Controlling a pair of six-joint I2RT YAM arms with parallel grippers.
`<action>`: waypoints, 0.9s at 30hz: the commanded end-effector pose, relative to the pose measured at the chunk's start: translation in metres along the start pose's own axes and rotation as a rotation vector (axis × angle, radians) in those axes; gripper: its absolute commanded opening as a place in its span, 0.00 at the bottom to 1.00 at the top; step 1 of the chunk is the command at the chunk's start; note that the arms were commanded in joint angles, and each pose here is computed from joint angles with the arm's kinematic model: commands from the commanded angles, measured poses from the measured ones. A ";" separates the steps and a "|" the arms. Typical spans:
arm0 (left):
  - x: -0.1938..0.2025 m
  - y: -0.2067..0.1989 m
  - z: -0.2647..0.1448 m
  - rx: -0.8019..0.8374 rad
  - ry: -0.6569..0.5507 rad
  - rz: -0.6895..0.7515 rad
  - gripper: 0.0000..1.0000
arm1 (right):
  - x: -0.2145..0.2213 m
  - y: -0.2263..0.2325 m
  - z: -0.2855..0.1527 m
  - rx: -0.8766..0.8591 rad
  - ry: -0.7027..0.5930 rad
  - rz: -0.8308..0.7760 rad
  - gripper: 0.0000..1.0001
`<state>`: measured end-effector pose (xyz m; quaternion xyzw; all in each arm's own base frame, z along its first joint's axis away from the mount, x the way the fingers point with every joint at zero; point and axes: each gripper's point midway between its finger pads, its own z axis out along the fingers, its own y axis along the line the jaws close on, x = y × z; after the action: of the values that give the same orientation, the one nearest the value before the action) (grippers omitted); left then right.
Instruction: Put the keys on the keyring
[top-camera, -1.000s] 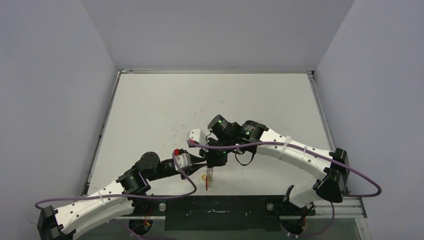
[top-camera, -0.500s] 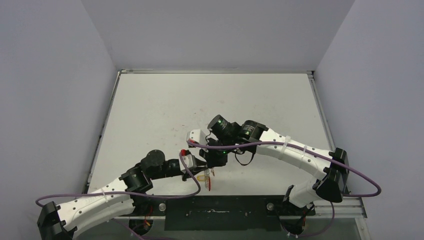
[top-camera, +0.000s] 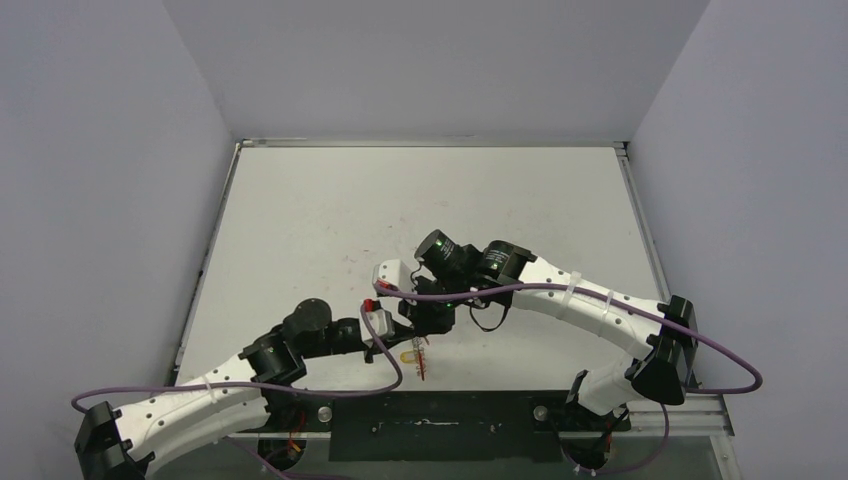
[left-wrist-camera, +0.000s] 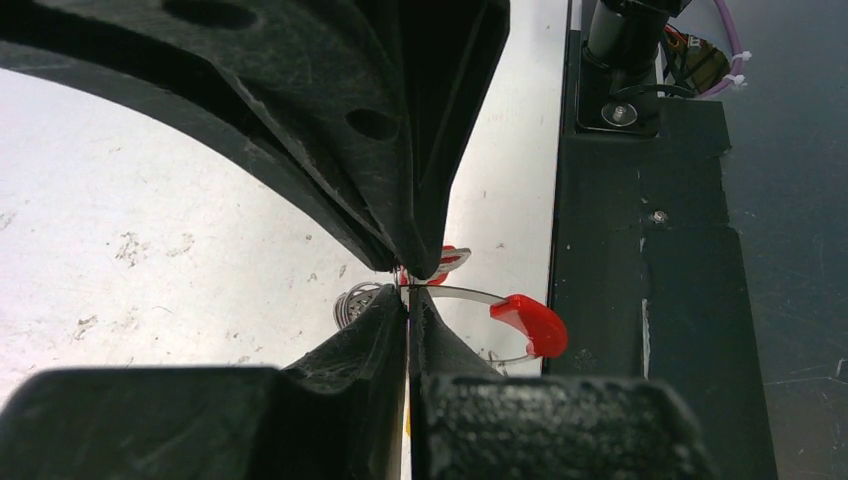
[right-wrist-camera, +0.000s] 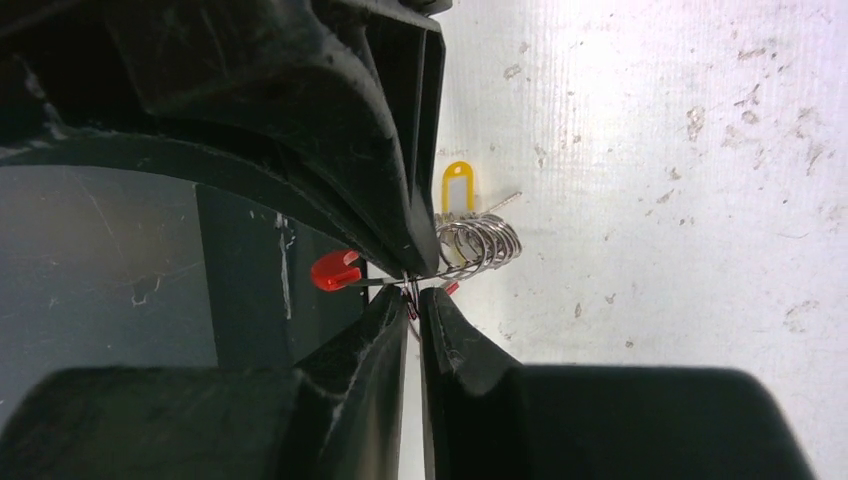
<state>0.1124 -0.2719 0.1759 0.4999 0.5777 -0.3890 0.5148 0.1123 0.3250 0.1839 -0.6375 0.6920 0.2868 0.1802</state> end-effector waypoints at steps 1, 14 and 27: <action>-0.032 0.001 -0.003 -0.011 -0.113 0.034 0.00 | -0.030 -0.004 -0.009 0.035 -0.107 -0.052 0.21; -0.046 0.002 -0.012 -0.056 -0.325 0.054 0.00 | -0.040 0.001 -0.054 -0.014 -0.493 -0.245 0.44; -0.060 -0.010 -0.016 0.002 -0.420 0.112 0.00 | -0.039 0.012 -0.043 -0.087 -0.585 -0.320 0.28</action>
<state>0.1064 -0.2683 0.2046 0.4480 0.4819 -0.4333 0.6158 0.1104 0.3154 0.2289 -0.6302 0.5317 0.4318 0.3656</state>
